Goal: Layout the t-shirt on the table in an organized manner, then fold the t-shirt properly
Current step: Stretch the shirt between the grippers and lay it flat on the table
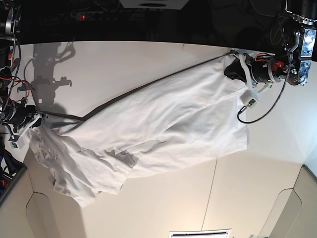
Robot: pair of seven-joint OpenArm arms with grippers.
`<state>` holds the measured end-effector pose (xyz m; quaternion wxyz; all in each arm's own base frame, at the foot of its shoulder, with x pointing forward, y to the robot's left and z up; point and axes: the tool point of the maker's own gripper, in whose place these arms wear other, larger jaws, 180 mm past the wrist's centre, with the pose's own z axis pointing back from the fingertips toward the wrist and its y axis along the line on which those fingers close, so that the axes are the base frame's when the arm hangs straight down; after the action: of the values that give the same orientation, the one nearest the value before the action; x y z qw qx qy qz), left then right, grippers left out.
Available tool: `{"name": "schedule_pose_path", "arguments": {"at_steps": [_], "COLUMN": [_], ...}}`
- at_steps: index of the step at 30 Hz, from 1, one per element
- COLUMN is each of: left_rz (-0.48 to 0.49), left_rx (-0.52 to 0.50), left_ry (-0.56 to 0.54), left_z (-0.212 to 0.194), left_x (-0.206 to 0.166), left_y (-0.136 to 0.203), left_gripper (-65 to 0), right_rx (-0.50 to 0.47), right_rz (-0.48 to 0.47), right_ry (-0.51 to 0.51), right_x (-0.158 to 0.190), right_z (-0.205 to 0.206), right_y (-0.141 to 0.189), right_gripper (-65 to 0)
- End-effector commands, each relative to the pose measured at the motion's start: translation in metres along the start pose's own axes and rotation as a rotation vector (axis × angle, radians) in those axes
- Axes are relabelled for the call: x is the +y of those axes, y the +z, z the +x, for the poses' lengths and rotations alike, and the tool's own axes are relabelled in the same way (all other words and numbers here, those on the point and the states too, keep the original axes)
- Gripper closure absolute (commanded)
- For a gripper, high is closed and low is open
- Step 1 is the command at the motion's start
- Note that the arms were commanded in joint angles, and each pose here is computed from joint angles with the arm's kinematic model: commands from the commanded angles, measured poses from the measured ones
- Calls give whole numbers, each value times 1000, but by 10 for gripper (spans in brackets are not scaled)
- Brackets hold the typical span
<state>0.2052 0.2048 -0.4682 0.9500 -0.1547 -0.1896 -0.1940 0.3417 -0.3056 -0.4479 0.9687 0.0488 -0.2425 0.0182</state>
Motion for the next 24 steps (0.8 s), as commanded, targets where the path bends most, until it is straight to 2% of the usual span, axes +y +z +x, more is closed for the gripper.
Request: {"name": "schedule_pose_path", "arguments": {"at_steps": [1, 9, 12, 16, 20, 24], "left_rz": [158, 389, 461, 505, 527, 546], "left_rx": [142, 207, 204, 192, 144, 95], "left_ry": [-14, -35, -48, -63, -62, -66], "left_z": [-30, -41, -37, -25, -2, 22], "left_x": [41, 106, 121, 131, 138, 145], "left_y": [12, 48, 57, 62, 66, 71], "left_gripper": [-8, -8, -8, -9, -9, -9], "right_rx": [-29, 48, 110, 220, 202, 141], "right_rz": [-4, 155, 220, 273, 286, 273], "right_ry": [6, -56, -90, -76, -56, 28], "right_x": [-7, 21, 33, 43, 47, 54], "right_z": [16, 4, -6, -25, -16, 9], "right_y": [10, 13, 16, 22, 27, 40], "right_gripper": [0, 0, 0, 0, 0, 0]}}
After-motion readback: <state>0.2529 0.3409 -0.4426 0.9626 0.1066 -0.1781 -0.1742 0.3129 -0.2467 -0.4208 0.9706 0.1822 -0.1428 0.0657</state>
